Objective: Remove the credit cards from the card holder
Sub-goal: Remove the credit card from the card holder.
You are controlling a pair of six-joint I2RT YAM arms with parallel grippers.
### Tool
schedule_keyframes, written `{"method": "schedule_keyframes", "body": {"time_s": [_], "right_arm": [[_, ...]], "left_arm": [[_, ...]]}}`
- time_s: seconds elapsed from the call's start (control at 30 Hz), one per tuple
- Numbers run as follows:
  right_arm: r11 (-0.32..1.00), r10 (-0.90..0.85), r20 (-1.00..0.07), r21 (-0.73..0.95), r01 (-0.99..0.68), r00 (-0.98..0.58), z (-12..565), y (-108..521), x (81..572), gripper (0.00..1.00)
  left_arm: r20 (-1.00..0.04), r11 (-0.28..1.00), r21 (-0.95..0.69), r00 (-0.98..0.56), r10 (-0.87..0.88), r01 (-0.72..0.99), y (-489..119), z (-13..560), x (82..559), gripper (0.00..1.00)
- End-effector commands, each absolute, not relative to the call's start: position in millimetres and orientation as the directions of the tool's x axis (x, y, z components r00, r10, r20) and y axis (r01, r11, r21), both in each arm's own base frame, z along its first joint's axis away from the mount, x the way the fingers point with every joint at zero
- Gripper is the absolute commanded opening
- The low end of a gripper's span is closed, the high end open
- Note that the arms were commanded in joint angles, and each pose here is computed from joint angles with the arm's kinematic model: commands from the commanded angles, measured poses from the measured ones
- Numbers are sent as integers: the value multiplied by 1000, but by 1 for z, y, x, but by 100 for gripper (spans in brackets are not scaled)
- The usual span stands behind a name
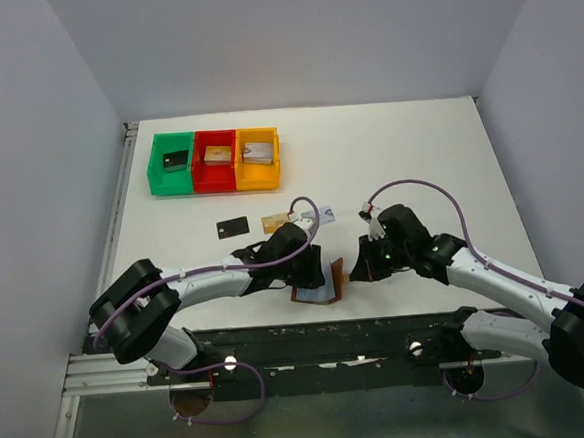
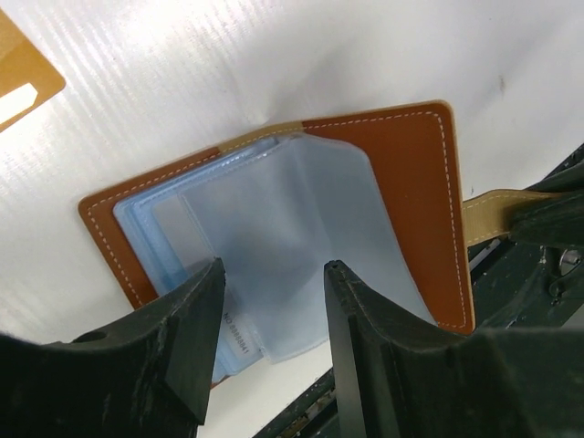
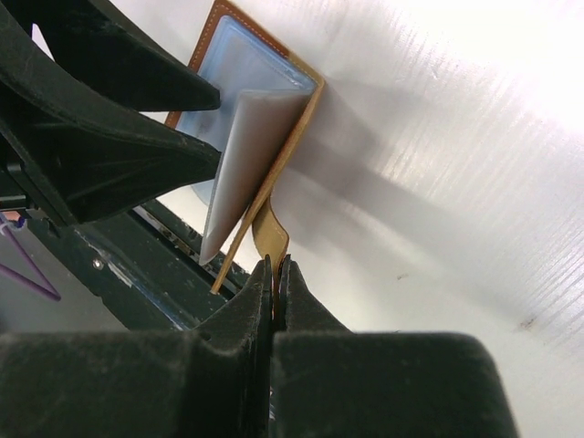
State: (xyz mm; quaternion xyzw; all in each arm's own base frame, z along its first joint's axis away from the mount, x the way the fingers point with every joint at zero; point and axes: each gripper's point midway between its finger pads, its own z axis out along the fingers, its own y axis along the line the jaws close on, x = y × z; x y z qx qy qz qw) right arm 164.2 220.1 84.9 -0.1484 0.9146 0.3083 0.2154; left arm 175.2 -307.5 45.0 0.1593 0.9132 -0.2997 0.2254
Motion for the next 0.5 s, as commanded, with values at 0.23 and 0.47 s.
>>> {"method": "schedule_keyframes", "body": {"time_s": [0.23,0.47], "right_arm": [[794,-112,-463,490,-359,-879,70,214,166,0],[830,-82,-438,467,-305,-895,63,206,168,1]], "left_arm": [[-514,620,-605,-840,175,499,-349,65,170,56],[-532,543,-650,-828,176,533,-365,79,167,56]]}}
